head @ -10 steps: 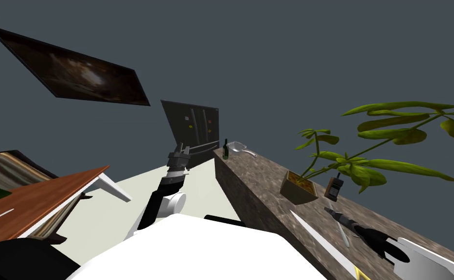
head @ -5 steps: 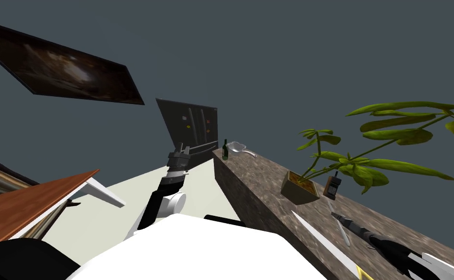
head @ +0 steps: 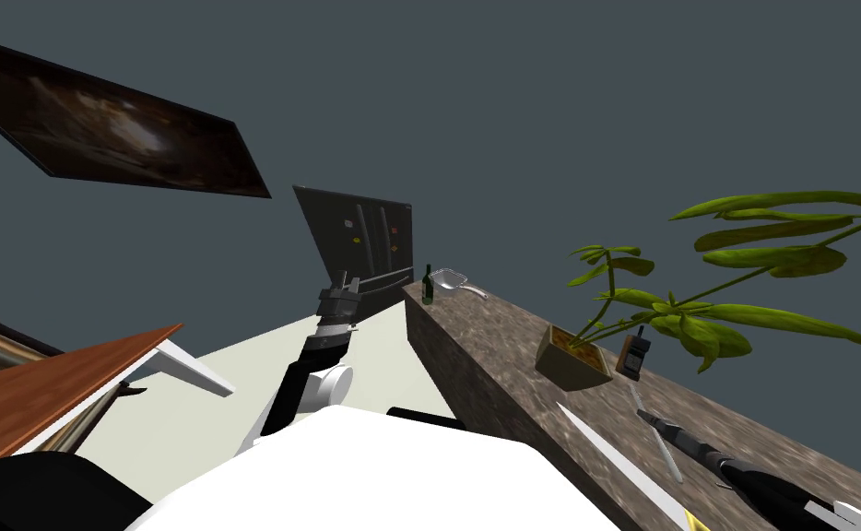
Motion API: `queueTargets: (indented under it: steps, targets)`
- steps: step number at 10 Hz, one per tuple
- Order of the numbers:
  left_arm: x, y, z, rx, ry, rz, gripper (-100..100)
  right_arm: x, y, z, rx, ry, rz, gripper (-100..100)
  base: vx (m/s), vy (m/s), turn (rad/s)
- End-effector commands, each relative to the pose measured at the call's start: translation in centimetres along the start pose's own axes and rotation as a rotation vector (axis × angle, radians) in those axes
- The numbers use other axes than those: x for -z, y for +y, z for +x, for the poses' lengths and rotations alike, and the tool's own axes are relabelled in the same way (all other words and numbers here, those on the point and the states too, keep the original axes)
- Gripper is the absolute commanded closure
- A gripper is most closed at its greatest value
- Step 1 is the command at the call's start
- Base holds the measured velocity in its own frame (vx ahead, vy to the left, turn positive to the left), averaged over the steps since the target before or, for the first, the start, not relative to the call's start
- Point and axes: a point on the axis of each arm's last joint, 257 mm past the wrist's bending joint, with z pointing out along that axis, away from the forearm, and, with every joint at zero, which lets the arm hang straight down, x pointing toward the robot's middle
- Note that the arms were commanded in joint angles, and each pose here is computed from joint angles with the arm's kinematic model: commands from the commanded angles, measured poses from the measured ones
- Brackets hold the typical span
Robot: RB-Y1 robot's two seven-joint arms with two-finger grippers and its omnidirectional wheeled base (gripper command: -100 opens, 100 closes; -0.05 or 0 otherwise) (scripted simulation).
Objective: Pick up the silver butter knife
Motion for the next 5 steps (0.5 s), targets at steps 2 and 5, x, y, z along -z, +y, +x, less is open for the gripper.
queueTargets:
  steps: [2, 5]
  targets:
    - [0.00, 0.00, 0.00, 0.000, 0.000, 0.000, 0, -0.01, -0.05, -0.02, 0.000, 0.000, 0.001, -100, 0.000, 0.000, 0.000]
    - [0.00, 0.00, 0.00, 0.000, 0.000, 0.000, 0, -0.01, -0.05, -0.02, 0.000, 0.000, 0.001, -100, -0.002, -0.003, 0.009]
